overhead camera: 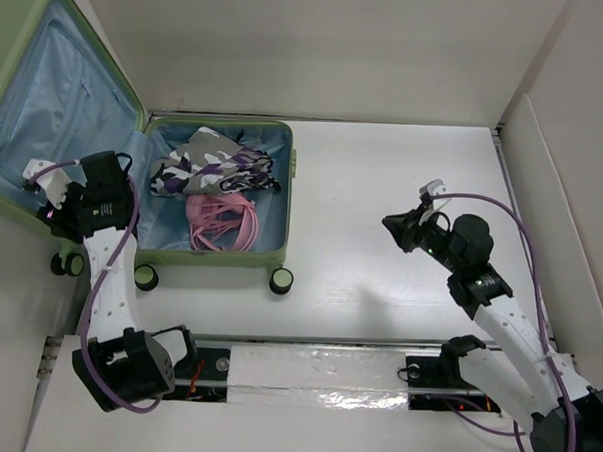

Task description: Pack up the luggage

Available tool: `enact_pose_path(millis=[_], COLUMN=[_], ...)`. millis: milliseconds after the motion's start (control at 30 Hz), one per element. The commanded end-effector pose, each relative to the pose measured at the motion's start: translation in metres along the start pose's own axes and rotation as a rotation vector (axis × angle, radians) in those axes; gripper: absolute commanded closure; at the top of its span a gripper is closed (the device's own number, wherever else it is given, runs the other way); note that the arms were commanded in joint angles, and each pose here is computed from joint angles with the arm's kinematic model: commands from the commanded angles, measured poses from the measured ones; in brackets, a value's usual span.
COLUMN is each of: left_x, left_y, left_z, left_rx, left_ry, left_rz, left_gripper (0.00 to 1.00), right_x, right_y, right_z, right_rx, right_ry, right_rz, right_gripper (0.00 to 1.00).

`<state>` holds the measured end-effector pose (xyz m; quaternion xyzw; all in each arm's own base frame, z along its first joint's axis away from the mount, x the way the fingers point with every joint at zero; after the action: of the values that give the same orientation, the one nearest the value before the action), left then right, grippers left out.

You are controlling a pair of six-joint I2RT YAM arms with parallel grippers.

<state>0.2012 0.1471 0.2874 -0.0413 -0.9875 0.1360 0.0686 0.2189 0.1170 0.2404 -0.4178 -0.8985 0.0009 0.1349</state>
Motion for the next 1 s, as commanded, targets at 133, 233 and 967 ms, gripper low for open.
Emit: enact_pose_path(millis=[133, 233, 967], left_x=[-0.001, 0.003, -0.023], left_y=[-0.002, -0.003, -0.130], left_z=[-0.026, -0.022, 0.019], left_rx=[-0.049, -0.056, -0.214], left_ry=[-0.068, -0.077, 0.163], left_rz=[-0.005, 0.004, 0.852], left_gripper=[0.77, 0.86, 1.00], right_x=[0.007, 0.001, -0.004], right_y=[0.011, 0.012, 0.019], right_z=[-0.014, -0.011, -0.004], right_rx=[-0.020, -0.010, 0.036], right_ry=[-0.036, -0.028, -0.012], right_rz=[-0.044, 0.012, 0.045], right_gripper=[0.80, 0.80, 0.79])
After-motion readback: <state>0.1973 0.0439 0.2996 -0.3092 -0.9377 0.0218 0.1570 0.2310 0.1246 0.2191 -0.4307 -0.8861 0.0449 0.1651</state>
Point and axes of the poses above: each gripper's point midway between its finger pads, its own y axis out along the fingers, its own x axis along the line the jaws close on, z = x × y, the point moved 8 cm from there along -y, back along the fingers, and after that the axes turned 8 degrees about y, right-handed, at the moved point
